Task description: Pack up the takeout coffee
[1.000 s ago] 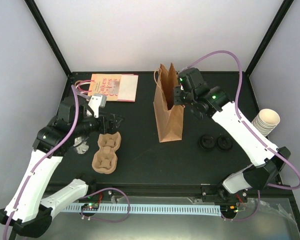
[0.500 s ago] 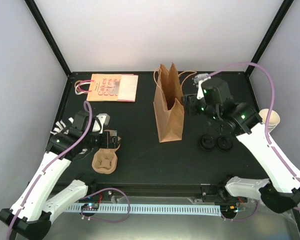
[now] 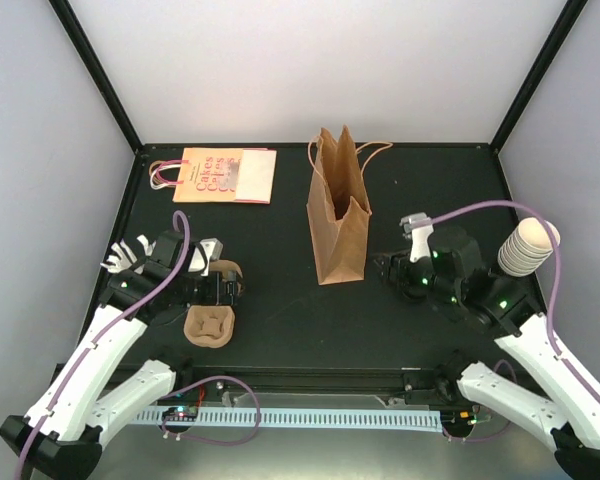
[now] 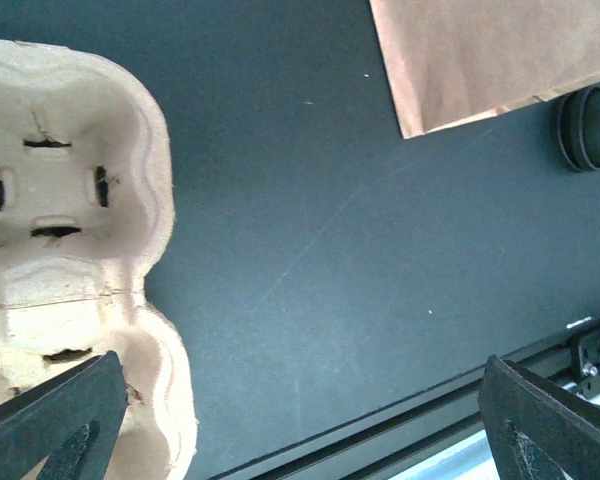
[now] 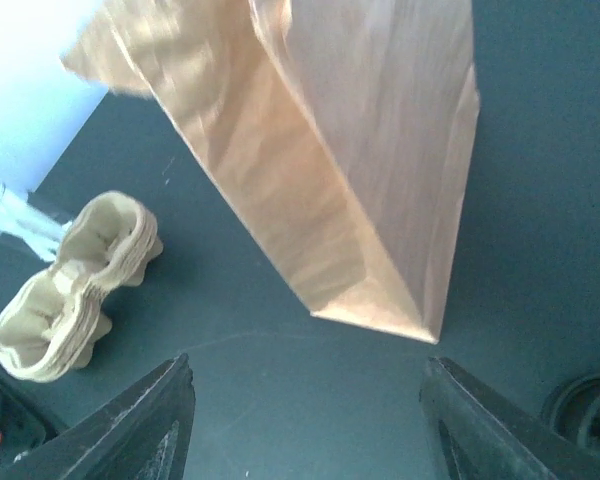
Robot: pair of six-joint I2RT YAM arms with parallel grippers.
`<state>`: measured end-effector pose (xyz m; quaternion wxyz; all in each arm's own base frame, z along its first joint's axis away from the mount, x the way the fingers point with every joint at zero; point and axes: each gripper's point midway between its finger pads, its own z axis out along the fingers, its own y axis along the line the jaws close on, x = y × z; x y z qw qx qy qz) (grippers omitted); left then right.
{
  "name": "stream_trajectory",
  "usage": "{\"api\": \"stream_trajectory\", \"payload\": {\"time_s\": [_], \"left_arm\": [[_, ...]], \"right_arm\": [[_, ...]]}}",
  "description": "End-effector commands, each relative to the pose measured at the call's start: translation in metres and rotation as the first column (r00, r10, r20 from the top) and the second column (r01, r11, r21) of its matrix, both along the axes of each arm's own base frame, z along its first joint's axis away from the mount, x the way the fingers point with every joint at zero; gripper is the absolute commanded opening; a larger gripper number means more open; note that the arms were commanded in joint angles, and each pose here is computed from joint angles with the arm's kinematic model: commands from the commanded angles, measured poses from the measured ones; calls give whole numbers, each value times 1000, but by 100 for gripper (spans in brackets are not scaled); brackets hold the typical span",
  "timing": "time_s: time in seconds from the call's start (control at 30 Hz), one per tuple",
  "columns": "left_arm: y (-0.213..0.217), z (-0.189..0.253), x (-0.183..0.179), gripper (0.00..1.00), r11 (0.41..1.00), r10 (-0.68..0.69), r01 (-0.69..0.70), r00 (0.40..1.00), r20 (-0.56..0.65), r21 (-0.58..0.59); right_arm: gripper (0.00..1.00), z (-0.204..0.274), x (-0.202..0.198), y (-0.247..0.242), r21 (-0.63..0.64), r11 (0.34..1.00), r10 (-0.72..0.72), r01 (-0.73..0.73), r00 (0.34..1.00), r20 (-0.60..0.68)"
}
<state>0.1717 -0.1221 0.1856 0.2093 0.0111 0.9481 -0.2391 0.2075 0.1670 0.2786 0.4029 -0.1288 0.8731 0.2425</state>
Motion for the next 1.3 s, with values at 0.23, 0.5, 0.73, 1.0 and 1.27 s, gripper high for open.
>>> {"api": "stream_trajectory", "payload": {"time_s": [0.23, 0.5, 0.73, 1.0, 1.27], "left_arm": [[-14, 1, 0, 99, 997, -39, 37, 999, -18, -75], [-16, 3, 1, 99, 996, -36, 35, 999, -19, -86], [-14, 3, 1, 99, 996, -25, 24, 1000, -14, -83], [-14, 0, 2, 99, 996, -19, 18, 1000, -13, -83], [-15, -1, 3, 99, 996, -18, 18, 1000, -6, -85]], "right_arm": [[64, -86, -15, 40, 256, 963, 117, -80, 984, -133], [54, -131, 1, 54, 301, 953, 97, -37, 977, -189], [44, -157, 12, 66, 343, 939, 71, 23, 963, -259], [16, -183, 30, 65, 338, 927, -39, 164, 937, -347], [1, -204, 45, 63, 307, 911, -132, 274, 901, -412]]}}
